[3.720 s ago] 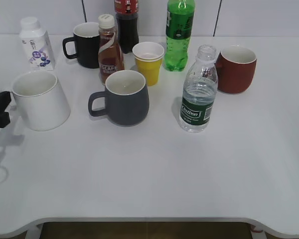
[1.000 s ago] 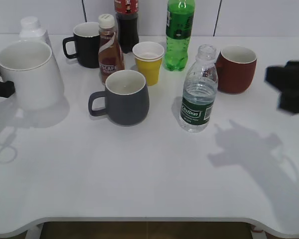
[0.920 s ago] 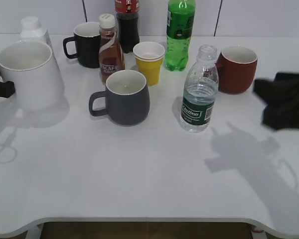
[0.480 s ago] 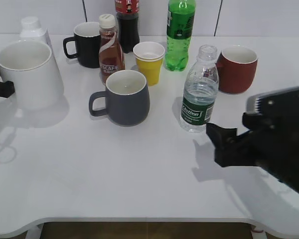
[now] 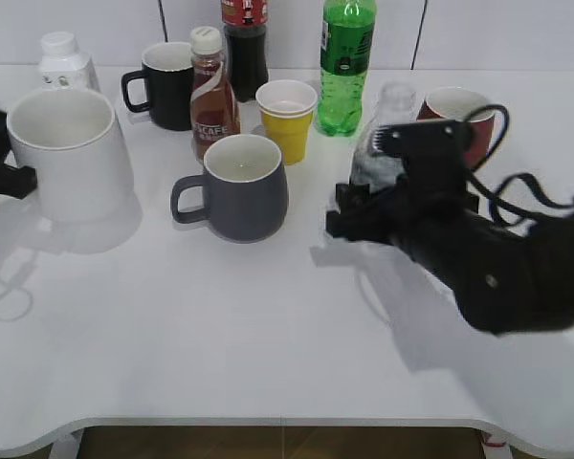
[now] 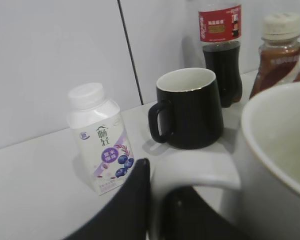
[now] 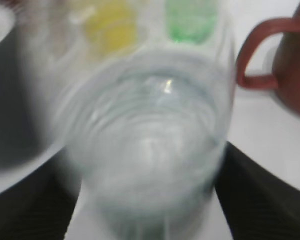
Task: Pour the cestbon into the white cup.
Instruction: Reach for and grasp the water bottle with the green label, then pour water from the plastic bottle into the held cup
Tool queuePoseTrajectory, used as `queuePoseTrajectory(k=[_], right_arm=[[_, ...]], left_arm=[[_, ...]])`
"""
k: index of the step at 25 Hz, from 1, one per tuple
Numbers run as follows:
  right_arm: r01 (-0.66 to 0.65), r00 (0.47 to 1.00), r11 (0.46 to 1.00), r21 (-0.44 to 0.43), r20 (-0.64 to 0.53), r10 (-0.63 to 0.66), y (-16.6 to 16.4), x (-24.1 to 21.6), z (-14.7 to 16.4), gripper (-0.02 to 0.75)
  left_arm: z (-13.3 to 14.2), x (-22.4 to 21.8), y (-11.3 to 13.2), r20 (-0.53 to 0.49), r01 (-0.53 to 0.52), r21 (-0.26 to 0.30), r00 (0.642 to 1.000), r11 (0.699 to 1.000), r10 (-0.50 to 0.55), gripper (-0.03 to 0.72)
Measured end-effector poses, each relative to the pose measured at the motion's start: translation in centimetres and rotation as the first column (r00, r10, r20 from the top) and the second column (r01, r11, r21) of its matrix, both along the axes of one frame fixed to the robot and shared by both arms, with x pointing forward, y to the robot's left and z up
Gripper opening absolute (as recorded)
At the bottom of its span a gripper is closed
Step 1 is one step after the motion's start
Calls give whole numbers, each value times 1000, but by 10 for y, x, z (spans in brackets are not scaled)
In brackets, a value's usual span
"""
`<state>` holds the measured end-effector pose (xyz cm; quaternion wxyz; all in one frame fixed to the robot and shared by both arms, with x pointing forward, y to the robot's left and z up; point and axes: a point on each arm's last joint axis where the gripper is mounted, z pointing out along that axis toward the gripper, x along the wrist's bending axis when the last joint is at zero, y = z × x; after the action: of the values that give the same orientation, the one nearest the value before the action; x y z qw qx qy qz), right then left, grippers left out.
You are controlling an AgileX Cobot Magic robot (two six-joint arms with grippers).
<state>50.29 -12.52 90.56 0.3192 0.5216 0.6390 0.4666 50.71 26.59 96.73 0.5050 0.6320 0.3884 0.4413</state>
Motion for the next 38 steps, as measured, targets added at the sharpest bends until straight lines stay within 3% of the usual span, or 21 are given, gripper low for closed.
queuePoseTrajectory(k=[3, 8, 11, 17, 21, 24, 27, 32, 38], right_arm=[[18, 1000, 998, -57, 11, -17, 5, 17, -3, 458], [-84, 996, 977, -196, -10, 83, 6, 13, 13, 459], [-188, 975, 933, -307, 54, 214, 8, 6, 50, 459], [-325, 864, 767, -553, 155, 478, 20, 2, 130, 459], [-340, 792, 610, -716, 132, 596, 27, 3, 141, 459], [-307, 738, 487, -817, 118, 664, 31, 0, 142, 459], [-240, 703, 417, -877, 139, 697, 35, -1, 146, 459], [-72, 685, 345, -936, 205, 699, 35, 5, 150, 459], [23, 674, 218, -976, 176, 717, 40, 15, 135, 459]], left_arm=[[0, -1, -2, -5, 22, 8, 1000, 1000, -22, 34], [14, -10, -8, -32, 54, 21, 998, 998, -53, 34], [27, -22, -21, -42, 97, 46, 995, 994, -95, 34], [42, -34, -66, -194, 217, 110, 962, 970, -193, 34], [63, -32, -95, -283, 264, 142, 934, 954, -216, 34], [80, -32, -111, -294, 296, 151, 924, 943, -243, 34], [90, -34, -120, -277, 317, 146, 922, 937, -269, 33], [88, -39, -125, -310, 338, 153, 909, 929, -279, 33], [88, -44, -133, -312, 369, 158, 899, 916, -308, 33]])
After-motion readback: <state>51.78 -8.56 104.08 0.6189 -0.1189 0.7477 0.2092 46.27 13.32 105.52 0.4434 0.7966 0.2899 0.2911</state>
